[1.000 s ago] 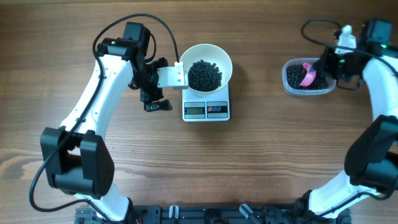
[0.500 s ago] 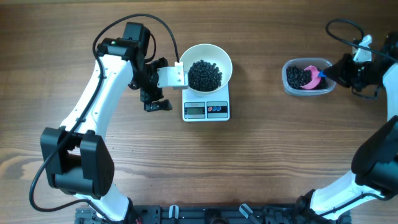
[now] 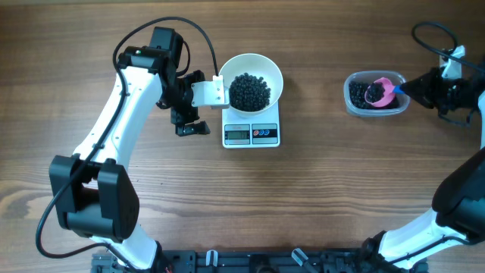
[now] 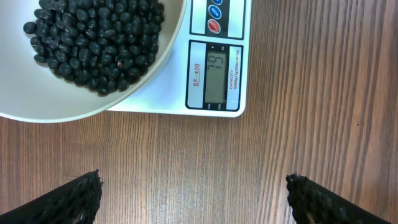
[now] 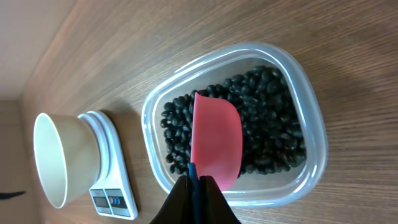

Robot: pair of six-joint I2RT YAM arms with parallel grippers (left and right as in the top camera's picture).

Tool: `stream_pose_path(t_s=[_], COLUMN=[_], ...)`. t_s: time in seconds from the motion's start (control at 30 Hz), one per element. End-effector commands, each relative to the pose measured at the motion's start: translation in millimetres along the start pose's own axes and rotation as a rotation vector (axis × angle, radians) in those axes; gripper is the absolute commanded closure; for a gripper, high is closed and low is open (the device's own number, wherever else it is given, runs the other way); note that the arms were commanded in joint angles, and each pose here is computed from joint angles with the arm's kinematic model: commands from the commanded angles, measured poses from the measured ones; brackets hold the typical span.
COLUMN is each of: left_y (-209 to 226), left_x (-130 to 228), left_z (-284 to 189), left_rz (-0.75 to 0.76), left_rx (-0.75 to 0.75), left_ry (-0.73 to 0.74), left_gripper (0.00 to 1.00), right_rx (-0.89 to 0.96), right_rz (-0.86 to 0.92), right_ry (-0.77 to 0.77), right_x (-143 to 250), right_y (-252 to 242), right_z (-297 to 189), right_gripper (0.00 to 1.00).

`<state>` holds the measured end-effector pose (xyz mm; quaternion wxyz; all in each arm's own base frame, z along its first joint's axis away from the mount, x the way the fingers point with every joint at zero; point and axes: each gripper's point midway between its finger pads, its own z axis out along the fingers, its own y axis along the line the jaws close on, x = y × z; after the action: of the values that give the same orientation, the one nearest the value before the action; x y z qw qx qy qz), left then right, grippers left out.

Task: Scoop item into bowl and weigh 150g on scale
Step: 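Dip the scoop into the beans and fill it with the right gripper, then lift the filled scoop and move it over the white bowl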

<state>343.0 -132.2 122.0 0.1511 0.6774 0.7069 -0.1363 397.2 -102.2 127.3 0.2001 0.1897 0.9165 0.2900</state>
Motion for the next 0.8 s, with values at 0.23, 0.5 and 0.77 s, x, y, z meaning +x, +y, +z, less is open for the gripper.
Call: stream_pose_path(t_s=[0.23,0.5,0.77], left_y=[-2.4,-2.4,-2.4], left_x=[-1.0,-1.0,-1.0], left_z=[1.8,1.8,1.8], left_rz=[0.010,0.010,0.010], left_rx=[0.014,0.014,0.014], left_ry=[-0.023,-0.023,-0.023], left_gripper=[0.00,0.00,0.00], right_rx=[-0.131,-0.273,-0.403], right_rz=[-0.017,-0.031,-0.047], right_ry=[-0.008,-0.024,-0.039], right_x=[-2.4,-5.7,-8.4], right_y=[17.5,41.4,62.9], right_z=[0.0,-4.9,-12.1], right_gripper=[0.96,0.96,0.96])
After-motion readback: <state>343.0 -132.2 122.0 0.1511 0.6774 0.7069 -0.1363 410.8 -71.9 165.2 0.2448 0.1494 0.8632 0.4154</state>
